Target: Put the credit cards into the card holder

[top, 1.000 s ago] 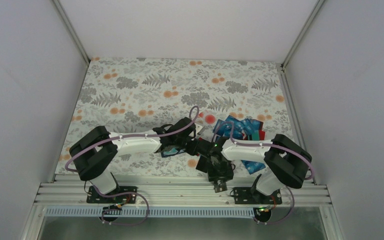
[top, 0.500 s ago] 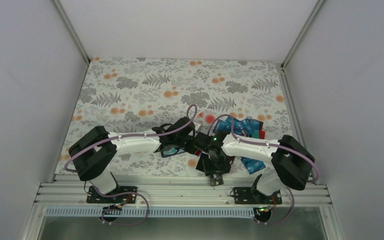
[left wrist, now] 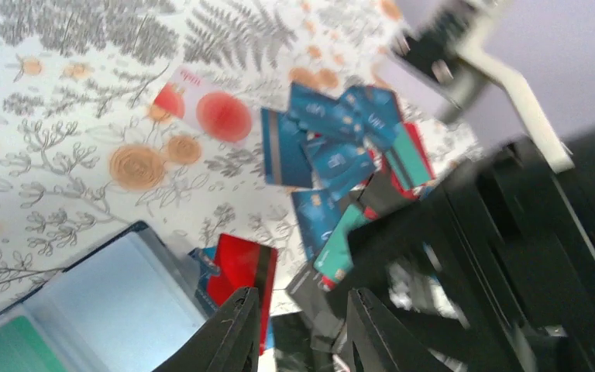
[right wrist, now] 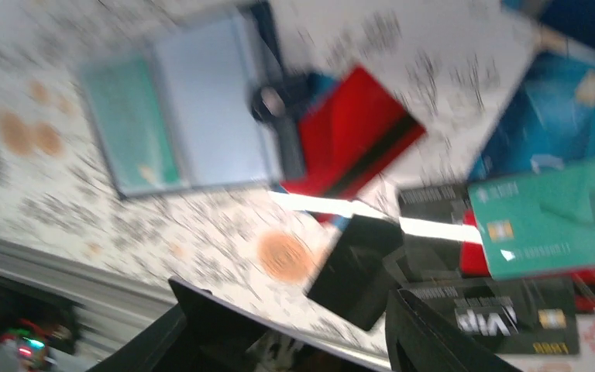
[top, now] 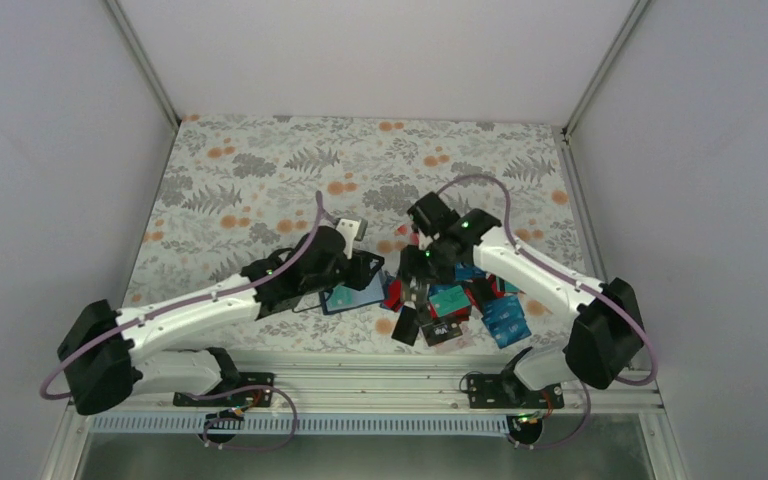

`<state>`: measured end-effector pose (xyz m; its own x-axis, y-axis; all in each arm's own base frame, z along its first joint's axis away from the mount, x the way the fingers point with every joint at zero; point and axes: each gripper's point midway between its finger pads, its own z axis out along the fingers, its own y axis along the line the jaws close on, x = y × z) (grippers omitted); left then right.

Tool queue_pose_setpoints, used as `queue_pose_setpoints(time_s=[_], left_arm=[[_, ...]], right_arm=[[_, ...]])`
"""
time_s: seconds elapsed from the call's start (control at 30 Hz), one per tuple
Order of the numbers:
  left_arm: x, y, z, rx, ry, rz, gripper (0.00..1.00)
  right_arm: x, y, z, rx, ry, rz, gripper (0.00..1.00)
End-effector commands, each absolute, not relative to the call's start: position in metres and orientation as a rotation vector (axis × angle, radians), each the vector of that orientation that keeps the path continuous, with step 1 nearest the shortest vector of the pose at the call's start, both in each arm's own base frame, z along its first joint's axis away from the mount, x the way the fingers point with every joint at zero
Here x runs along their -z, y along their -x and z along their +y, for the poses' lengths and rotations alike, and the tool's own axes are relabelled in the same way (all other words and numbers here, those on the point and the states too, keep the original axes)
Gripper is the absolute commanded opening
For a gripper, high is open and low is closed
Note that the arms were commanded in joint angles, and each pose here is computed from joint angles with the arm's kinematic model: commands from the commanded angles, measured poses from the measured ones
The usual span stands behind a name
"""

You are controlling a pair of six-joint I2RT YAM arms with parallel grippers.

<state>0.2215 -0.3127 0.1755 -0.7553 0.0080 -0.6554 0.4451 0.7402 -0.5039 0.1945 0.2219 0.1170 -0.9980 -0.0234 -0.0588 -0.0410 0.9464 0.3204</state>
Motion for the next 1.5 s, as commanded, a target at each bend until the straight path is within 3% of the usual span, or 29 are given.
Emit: queue_pose_setpoints(time_s=[0.0,0.27,0.67,0.97,1.17,1.47], left_arm=[[-0.212,-0.214,-0.316,1.046,-0.341,2.155,0.3],[-0.241,-0.194,-0.34,1.263,-0.494,2.032,0.31],[-0.24,-0.214,-0.322,1.156,-0.325,2.052,0.29],[-0.246,-0.215,-0.306,1.046,-0.354,2.054,0.35],[-0.247,-0.219,-0.309,1.064,-0.333,2.044,0.33],[-0.249,-0.225,-0.308,1.065,-0.29,2.03,0.23]], right_arm=[[-0.16,-0.245,0.247,-0.691,0.048,2.856,0.54],[-0.213,-0.276,0.269,-0.88,0.085,2.692,0.54],[-0.233,-0.275,0.274,-0.948,0.155,2.626,0.54],[-0.249,-0.272,0.284,-1.032,0.255,2.565,0.54],[-0.26,-0.266,0.292,-1.119,0.319,2.524,0.54],[-0.265,-0.259,0.294,-1.159,0.367,2.499,0.55]])
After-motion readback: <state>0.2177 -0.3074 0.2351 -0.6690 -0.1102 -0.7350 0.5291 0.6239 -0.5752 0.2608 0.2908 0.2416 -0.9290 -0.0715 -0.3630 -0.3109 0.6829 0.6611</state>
